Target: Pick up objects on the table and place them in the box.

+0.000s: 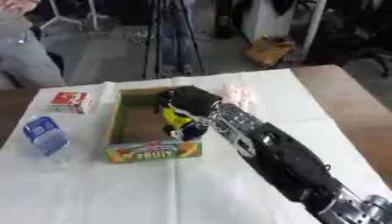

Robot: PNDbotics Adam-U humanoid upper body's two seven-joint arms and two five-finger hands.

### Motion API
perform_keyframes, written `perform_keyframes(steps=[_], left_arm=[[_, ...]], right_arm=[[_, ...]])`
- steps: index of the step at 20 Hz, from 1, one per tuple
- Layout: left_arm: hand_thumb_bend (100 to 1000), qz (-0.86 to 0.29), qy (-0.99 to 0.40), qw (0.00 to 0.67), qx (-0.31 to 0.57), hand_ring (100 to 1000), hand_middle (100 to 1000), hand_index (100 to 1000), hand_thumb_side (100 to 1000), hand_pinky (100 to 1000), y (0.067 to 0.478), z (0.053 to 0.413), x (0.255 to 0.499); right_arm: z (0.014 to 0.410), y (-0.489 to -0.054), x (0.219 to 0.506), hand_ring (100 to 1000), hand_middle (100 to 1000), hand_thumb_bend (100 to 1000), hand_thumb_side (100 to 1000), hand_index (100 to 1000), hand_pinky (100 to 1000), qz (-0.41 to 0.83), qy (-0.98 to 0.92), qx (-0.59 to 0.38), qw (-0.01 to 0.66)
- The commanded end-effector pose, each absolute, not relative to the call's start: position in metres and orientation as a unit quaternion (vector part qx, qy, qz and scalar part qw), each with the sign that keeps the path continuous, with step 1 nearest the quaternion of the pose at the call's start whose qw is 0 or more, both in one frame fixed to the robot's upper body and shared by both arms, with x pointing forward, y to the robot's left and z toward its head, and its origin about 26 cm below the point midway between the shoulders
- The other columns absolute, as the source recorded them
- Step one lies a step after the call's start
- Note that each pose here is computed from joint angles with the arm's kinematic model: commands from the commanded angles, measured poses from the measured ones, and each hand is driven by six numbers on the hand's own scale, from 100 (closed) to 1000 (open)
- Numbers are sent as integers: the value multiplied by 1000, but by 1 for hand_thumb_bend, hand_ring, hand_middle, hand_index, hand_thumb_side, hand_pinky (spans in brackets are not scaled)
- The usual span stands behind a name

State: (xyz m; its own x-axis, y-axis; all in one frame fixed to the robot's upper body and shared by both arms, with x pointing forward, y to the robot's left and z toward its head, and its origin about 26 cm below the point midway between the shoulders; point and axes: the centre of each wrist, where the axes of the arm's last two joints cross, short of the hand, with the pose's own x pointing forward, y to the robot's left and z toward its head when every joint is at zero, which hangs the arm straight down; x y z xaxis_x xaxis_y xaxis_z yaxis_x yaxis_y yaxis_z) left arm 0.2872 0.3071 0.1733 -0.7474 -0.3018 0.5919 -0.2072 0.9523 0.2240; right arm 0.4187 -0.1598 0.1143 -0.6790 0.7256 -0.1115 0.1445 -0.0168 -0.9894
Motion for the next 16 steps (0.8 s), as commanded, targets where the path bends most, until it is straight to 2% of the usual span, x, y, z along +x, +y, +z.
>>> perform_keyframes(steps=[1, 7, 8, 11, 12, 14, 15, 16], left_arm=[[558, -78, -937, 314, 131, 799, 784, 816, 756, 542, 305, 181, 286], [557, -80, -938, 313, 128, 799, 784, 817, 757, 542, 304, 181, 286], [555, -80, -938, 313, 128, 799, 784, 818, 758, 541, 304, 181, 286], [554, -81, -938, 314, 126, 799, 784, 818, 759, 541, 304, 181, 286], [554, -81, -938, 314, 126, 799, 784, 817, 759, 540, 303, 181, 286], [553, -81, -938, 314, 125, 799, 784, 818, 759, 540, 303, 181, 286], [553, -82, -937, 314, 125, 799, 784, 818, 760, 540, 303, 181, 286], [553, -82, -937, 315, 125, 799, 784, 818, 759, 540, 303, 181, 286]], right_arm=[[126, -164, 424, 570, 742, 307, 100, 764, 448, 627, -662, -350, 215], [105, -169, 425, 576, 752, 232, 100, 768, 456, 657, -637, -331, 229], [101, -170, 425, 587, 750, 195, 100, 775, 474, 662, -633, -328, 233], [88, -173, 426, 600, 756, 168, 100, 786, 496, 677, -618, -319, 242], [86, -174, 426, 697, 832, 126, 149, 848, 611, 681, -614, -317, 241], [83, -175, 427, 875, 962, 132, 172, 938, 834, 699, -600, -309, 236], [82, -176, 427, 929, 993, 129, 208, 959, 899, 706, -594, -305, 236], [83, -176, 428, 986, 1000, 104, 414, 985, 962, 710, -591, -302, 235]])
